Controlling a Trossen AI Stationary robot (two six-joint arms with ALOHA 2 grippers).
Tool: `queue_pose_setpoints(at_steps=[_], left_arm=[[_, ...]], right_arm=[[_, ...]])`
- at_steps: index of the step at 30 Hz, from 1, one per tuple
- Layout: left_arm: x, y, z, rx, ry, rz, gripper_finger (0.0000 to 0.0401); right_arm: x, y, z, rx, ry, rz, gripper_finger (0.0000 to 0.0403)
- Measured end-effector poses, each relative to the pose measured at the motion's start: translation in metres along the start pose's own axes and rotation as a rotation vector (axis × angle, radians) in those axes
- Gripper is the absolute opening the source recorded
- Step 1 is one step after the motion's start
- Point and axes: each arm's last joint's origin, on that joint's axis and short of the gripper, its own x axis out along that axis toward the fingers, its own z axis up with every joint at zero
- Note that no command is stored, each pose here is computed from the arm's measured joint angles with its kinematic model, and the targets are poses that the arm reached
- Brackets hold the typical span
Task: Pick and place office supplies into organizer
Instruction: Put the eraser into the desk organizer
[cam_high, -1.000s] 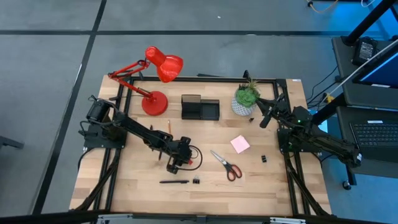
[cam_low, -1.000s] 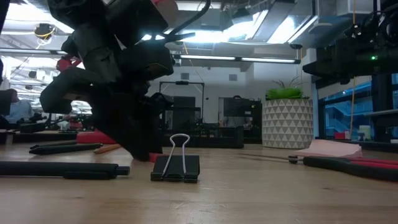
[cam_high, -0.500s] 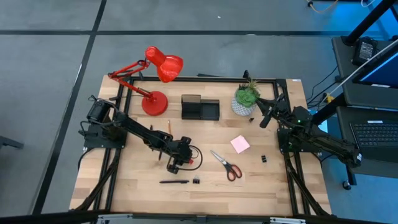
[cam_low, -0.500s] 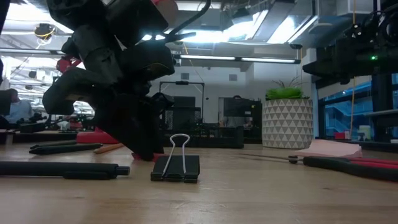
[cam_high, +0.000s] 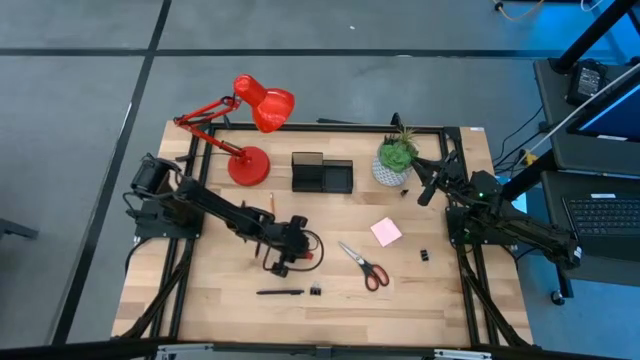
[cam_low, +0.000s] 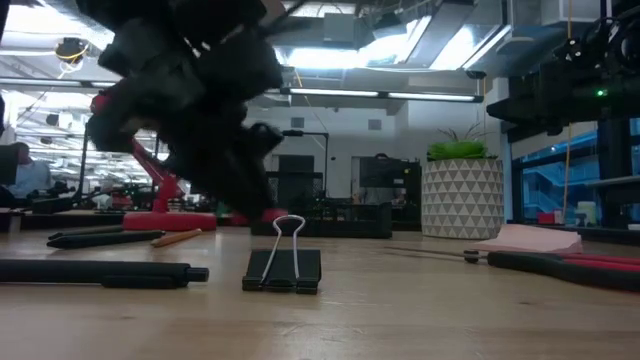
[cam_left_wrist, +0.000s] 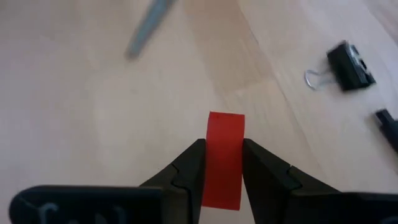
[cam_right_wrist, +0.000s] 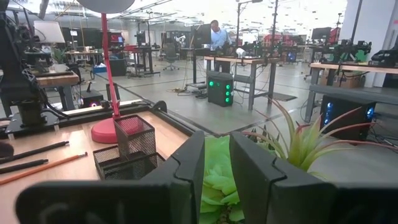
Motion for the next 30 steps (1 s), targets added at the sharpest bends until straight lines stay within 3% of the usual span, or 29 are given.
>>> queue_pose_setpoints(at_steps=[4, 10, 13, 19, 30], left_arm=[[-0.016, 0.005, 0.007, -0.004, -0.02, 0.111, 0.0093], [-0.038, 0.026, 0.013, -0.042, -0.04, 0.45, 0.0093], [-0.041, 0.038, 0.013, -0.022, -0.016, 0.563, 0.0093], [-0.04, 0.062, 0.005, 0.068, 0.077, 0.614, 0.0093], [-0.046, 0.102, -0.007, -0.021, 0.119, 0.69, 0.0093]], right_arm=[[0.0, 0.0, 0.0, -0.004, 0.0, 0.0, 0.008], [0.0, 0.0, 0.0, -0.004, 0.0, 0.0, 0.008], [0.0, 0.0, 0.0, -0.004, 0.0, 0.0, 0.008], [0.0, 0.0, 0.0, -0.004, 0.0, 0.0, 0.008], [0.0, 0.0, 0.0, -0.032, 0.0, 0.0, 0.008]])
